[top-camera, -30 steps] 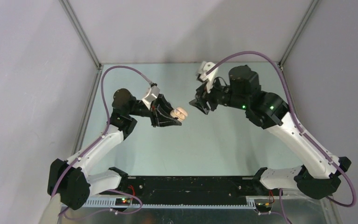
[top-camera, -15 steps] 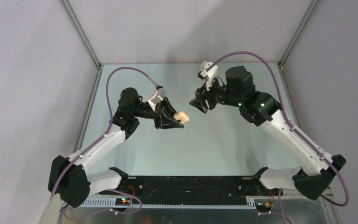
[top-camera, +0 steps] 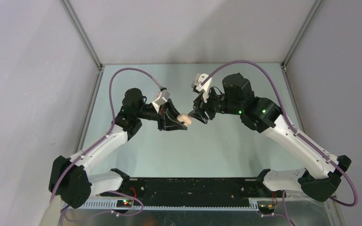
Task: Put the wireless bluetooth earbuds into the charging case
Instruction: Close the charging case at the charging case, then place the charging case with the earbuds at the center of the board.
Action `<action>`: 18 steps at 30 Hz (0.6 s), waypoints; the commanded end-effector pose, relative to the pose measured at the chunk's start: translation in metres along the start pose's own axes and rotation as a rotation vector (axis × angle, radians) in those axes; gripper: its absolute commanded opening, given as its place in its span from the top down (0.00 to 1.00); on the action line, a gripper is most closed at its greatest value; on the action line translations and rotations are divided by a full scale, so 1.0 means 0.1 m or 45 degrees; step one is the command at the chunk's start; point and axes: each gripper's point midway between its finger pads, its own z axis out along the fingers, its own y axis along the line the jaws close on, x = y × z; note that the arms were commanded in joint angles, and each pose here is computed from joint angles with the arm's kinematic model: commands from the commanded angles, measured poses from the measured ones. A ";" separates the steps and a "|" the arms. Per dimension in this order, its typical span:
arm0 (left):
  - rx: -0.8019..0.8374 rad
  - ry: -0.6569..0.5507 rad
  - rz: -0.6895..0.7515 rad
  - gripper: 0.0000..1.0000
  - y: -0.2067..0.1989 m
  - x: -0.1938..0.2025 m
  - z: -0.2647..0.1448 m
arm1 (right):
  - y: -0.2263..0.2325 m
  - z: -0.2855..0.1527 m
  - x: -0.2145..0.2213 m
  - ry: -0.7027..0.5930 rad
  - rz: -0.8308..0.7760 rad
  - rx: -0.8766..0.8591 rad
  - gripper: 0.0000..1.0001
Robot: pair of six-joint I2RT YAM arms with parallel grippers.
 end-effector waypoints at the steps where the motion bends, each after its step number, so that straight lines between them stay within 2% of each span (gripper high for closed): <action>1: -0.047 -0.030 0.098 0.98 0.09 -0.21 0.01 | 0.07 -0.14 -0.18 -0.076 -0.044 -0.012 0.40; 5: -0.056 -0.031 0.100 0.97 0.10 -0.22 0.01 | -0.06 -0.21 -0.22 -0.091 -0.049 0.081 0.39; 9: -0.127 -0.005 0.081 0.94 0.22 -0.18 0.00 | -0.52 -0.41 -0.22 -0.104 -0.039 0.359 0.33; 10: -0.157 -0.001 0.075 0.94 0.27 -0.18 0.00 | -0.64 -0.49 -0.24 -0.122 -0.032 0.434 0.17; 12: -0.213 0.016 0.045 0.93 0.40 -0.14 0.01 | -0.89 -0.68 -0.17 -0.148 -0.002 0.584 0.03; 13: -0.237 0.027 0.019 0.93 0.49 -0.12 0.02 | -1.00 -0.81 -0.06 -0.149 0.020 0.660 0.02; 14: -0.247 0.033 0.005 0.93 0.54 -0.10 0.03 | -1.05 -0.97 -0.14 -0.221 0.024 0.719 0.01; 17: -0.278 0.066 -0.051 0.93 0.75 -0.04 0.09 | -1.31 -1.22 0.22 -0.226 0.099 0.883 0.00; 18: -0.281 0.072 -0.054 0.93 0.79 -0.04 0.11 | -1.29 -1.32 0.19 -0.279 0.106 0.884 0.01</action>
